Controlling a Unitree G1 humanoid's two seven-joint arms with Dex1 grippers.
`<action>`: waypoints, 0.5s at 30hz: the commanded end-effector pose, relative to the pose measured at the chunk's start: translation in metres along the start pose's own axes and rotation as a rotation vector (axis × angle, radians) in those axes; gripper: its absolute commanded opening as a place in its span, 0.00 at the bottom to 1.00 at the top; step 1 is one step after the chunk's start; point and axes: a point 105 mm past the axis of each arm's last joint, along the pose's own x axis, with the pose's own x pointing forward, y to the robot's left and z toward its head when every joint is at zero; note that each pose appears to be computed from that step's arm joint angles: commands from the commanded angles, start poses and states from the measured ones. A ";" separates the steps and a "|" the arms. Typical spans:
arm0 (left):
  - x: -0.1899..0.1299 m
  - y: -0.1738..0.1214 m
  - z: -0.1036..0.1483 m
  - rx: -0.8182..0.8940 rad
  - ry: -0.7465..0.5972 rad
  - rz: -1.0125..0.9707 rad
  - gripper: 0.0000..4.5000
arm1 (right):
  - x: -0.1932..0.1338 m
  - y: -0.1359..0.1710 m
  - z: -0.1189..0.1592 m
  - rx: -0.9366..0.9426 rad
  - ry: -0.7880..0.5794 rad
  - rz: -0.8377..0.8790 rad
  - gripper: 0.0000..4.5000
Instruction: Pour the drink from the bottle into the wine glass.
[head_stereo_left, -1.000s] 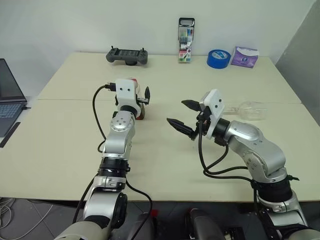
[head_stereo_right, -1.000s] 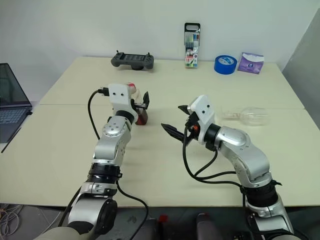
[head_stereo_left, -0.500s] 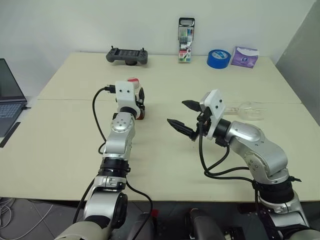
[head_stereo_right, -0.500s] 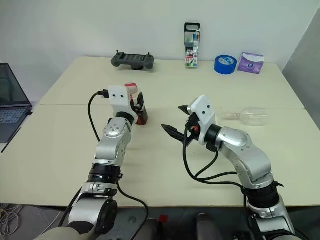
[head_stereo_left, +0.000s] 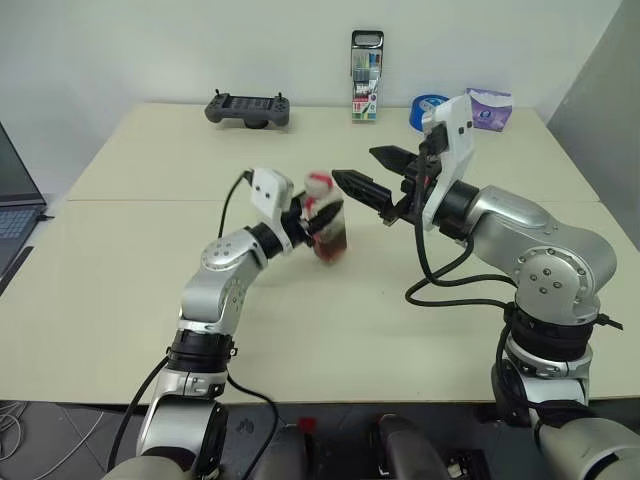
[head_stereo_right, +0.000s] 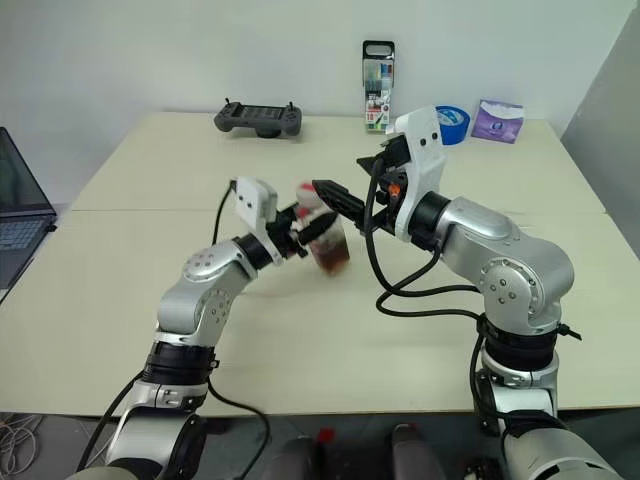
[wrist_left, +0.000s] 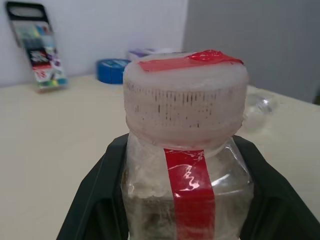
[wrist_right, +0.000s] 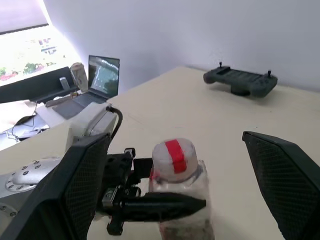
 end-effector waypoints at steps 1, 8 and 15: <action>0.004 -0.022 0.031 0.099 -0.096 -0.109 0.47 | 0.004 0.006 0.000 -0.017 0.004 -0.026 1.00; 0.006 -0.037 0.033 0.130 -0.115 -0.149 0.47 | 0.011 0.014 -0.025 0.007 0.061 -0.046 1.00; 0.003 -0.036 0.029 0.132 -0.103 -0.136 0.47 | 0.014 0.010 -0.020 0.021 0.025 -0.089 0.80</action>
